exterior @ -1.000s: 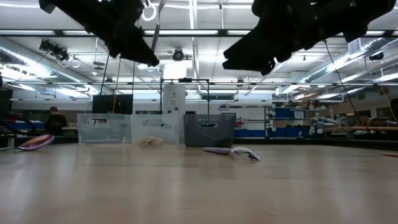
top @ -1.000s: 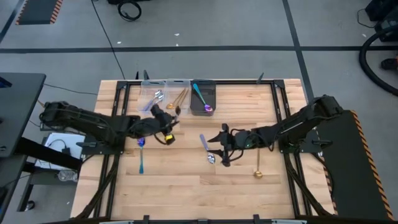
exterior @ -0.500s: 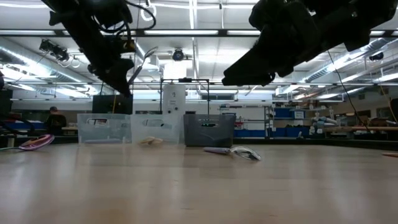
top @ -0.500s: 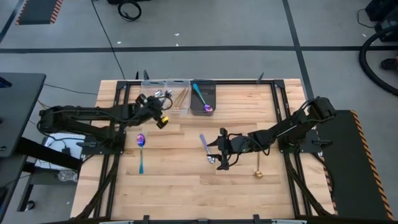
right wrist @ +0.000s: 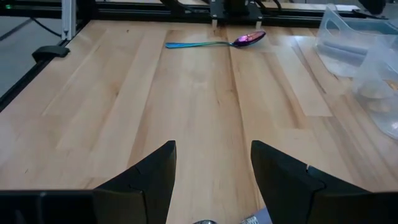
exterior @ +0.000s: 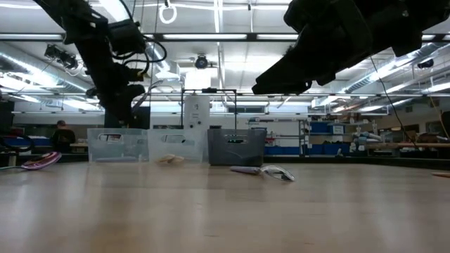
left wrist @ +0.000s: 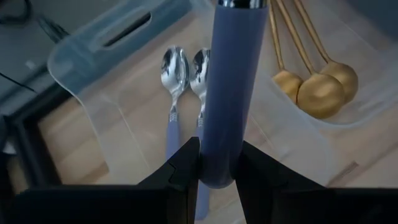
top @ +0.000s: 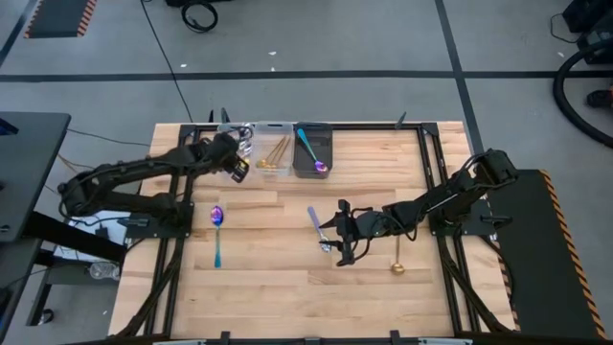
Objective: Sort silverware by color (type)
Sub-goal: Put the violet spoon into the left transparent bin
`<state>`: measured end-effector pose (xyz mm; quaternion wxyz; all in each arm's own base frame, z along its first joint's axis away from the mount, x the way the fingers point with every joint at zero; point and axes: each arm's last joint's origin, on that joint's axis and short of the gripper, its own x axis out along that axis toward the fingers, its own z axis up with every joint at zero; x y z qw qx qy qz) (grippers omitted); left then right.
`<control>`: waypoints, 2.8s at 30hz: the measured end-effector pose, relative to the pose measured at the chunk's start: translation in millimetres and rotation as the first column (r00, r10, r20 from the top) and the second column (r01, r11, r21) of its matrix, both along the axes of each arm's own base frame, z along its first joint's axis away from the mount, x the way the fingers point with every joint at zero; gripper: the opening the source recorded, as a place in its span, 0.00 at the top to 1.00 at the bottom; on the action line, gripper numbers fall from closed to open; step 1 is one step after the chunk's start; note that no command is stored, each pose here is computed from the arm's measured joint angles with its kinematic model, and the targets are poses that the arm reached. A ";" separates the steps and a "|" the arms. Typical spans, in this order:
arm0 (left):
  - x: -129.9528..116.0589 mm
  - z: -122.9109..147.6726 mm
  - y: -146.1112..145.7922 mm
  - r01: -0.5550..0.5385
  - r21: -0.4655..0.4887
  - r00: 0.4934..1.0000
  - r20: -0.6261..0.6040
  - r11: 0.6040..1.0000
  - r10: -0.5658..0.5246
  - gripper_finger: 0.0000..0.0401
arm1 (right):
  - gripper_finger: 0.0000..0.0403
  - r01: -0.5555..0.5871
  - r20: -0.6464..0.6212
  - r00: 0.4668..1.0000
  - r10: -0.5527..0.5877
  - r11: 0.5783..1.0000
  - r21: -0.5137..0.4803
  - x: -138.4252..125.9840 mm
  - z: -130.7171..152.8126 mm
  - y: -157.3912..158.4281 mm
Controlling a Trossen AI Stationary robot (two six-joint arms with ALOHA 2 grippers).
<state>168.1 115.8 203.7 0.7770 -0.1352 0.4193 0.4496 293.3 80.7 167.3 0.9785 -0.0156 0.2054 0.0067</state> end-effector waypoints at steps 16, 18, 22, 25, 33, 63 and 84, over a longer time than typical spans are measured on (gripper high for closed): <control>-11.6 -46.1 46.5 -0.071 -0.246 0.993 -0.111 0.967 0.045 0.77 | 0.46 -0.007 0.001 1.000 0.007 1.000 -0.018 -0.1 0.3 0.3; -12.4 -49.3 48.8 -0.071 -0.282 0.994 -0.102 0.957 0.044 0.77 | 0.46 -0.008 0.002 1.000 0.008 1.000 -0.018 -0.1 0.4 0.3; -14.3 -49.9 50.1 -0.078 -0.332 0.994 -0.103 0.940 0.047 0.77 | 0.46 -0.002 0.004 1.000 0.002 1.000 -0.020 0.0 0.5 -0.2; -13.7 -45.2 51.3 -0.085 -0.342 0.990 -0.133 0.936 0.042 0.77 | 0.46 -0.002 0.008 1.000 0.002 1.000 -0.020 0.2 0.9 -0.2; -8.8 -31.8 56.2 -0.067 -0.341 0.992 -0.123 0.938 0.026 0.77 | 0.46 -0.004 0.010 1.000 0.004 1.000 -0.025 0.2 1.0 -0.1; -2.7 -52.3 81.5 -0.100 -0.529 0.959 -0.278 0.843 -0.061 0.77 | 0.46 -0.006 0.039 0.999 0.006 1.000 -0.020 1.3 3.7 0.4; 6.2 27.4 37.8 0.088 -0.209 0.990 -0.089 0.974 -0.109 0.57 | 0.46 -0.004 0.031 1.000 0.005 1.000 -0.027 1.2 3.0 -0.5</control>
